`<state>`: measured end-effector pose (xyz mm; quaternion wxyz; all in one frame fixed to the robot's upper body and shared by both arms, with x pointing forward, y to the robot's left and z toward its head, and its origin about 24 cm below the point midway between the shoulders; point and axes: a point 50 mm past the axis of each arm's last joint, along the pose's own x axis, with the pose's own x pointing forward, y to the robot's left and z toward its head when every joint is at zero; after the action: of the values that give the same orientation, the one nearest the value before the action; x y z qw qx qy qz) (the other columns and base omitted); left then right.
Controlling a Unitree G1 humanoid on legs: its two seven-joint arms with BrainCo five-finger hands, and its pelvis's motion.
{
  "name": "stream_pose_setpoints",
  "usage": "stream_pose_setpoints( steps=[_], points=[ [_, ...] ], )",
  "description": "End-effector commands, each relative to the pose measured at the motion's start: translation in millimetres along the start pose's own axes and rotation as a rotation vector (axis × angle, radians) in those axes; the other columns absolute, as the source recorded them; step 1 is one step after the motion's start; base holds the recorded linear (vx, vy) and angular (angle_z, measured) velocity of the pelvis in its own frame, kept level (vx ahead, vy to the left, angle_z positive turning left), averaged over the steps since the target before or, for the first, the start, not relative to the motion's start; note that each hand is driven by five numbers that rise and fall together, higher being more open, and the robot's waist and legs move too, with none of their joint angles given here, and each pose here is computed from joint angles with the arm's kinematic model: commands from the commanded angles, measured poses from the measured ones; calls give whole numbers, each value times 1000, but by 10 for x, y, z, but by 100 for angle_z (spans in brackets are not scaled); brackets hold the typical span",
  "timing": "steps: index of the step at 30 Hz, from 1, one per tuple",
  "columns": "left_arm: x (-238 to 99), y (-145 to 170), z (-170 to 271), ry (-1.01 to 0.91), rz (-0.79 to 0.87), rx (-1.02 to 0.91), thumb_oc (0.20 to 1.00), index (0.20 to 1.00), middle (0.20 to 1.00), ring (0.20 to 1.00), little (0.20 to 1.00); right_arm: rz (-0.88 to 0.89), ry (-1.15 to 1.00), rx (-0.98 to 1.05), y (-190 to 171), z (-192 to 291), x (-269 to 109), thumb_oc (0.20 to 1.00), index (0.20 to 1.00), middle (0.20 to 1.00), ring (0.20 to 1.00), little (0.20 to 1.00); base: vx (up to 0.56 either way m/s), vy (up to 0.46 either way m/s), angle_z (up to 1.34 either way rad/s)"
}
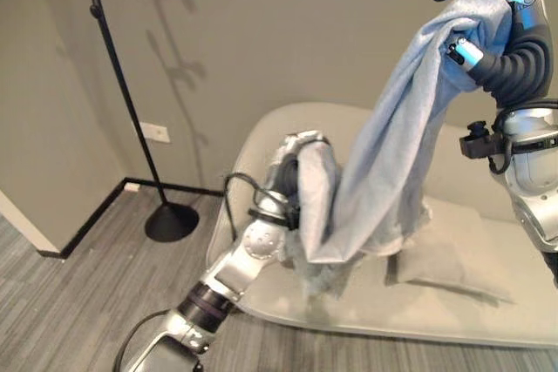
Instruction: Hang the clothes on the sofa on the clothes rack.
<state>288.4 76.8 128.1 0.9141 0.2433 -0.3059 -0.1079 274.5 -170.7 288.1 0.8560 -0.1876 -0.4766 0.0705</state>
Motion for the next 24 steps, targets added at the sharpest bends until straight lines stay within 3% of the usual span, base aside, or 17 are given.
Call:
stream_pose_setpoints(
  steps=[1,3,12,20,24],
  points=[
    [265,83,248,-122,44,-85,200,200,200,200,200,-52,-132,1,-136,231,271,200,200,200,200,200,197,77,-32],
    [233,-96,189,-63,-10,-174,200,200,200,200,200,-49,-116,0,-119,205,297,200,200,200,200,200,296,160,-47],
    [27,-287,73,37,-75,-311,200,200,200,200,200,11,-83,36,-2,165,196,200,200,200,200,200,311,318,-62],
    [55,-313,185,-41,-118,-235,200,200,200,200,200,-28,-76,-6,-12,113,255,200,200,200,200,200,243,375,2],
    [-12,-130,132,-45,-79,-157,200,200,200,200,200,-38,-107,-38,16,157,319,200,200,200,200,200,245,431,-29]
  ],
)
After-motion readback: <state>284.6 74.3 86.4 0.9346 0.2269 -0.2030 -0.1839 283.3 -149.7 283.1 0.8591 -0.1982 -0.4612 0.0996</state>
